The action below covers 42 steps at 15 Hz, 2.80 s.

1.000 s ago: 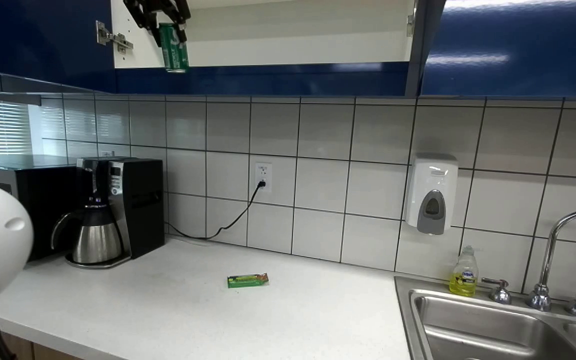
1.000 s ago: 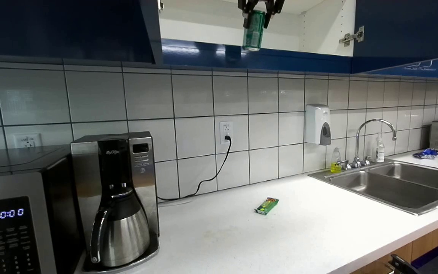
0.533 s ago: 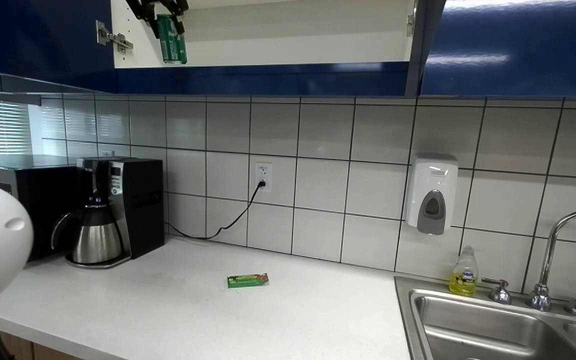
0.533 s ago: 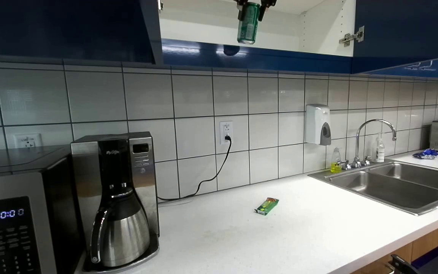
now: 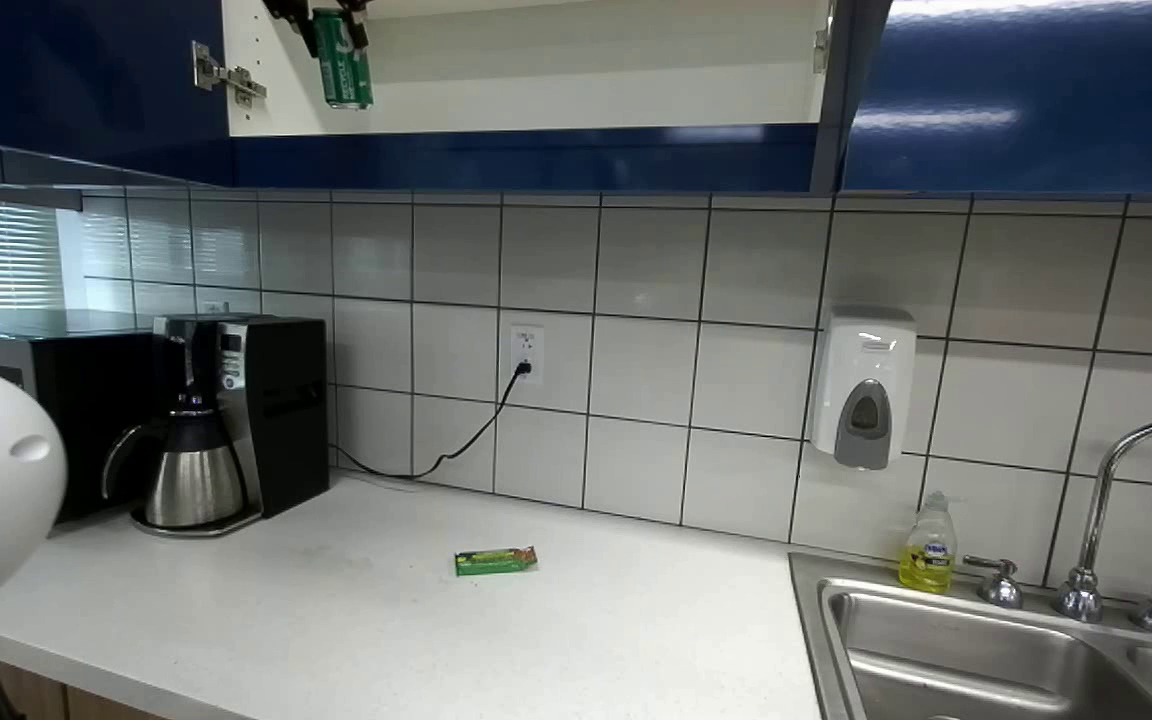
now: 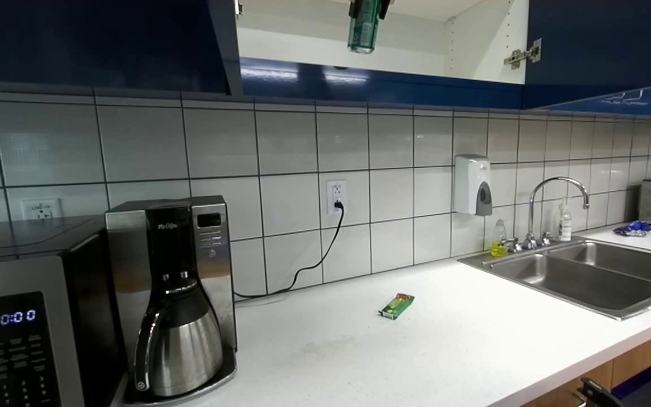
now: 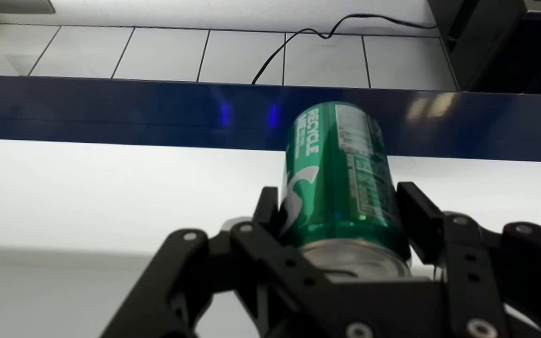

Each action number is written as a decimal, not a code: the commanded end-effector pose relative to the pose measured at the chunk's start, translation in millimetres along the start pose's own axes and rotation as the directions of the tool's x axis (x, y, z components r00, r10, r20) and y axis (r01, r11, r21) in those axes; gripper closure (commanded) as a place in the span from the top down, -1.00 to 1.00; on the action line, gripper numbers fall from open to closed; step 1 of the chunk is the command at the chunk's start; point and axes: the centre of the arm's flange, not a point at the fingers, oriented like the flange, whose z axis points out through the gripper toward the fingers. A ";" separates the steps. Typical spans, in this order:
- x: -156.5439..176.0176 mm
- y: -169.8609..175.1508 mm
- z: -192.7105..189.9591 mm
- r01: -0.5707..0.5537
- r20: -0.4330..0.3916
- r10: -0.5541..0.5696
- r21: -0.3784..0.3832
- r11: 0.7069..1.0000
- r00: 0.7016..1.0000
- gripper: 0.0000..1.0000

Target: Pick up the canned drink and put it in the shelf

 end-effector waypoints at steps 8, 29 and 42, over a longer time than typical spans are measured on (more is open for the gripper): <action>44.1 2.1 13.8 -0.044 0.007 0.044 -0.044 0.998 0.999 -0.20; 88.0 13.1 50.2 -0.127 0.111 0.132 -0.052 0.991 0.985 -0.20; 96.2 18.4 72.4 -0.149 0.162 0.156 -0.056 0.987 0.974 -0.20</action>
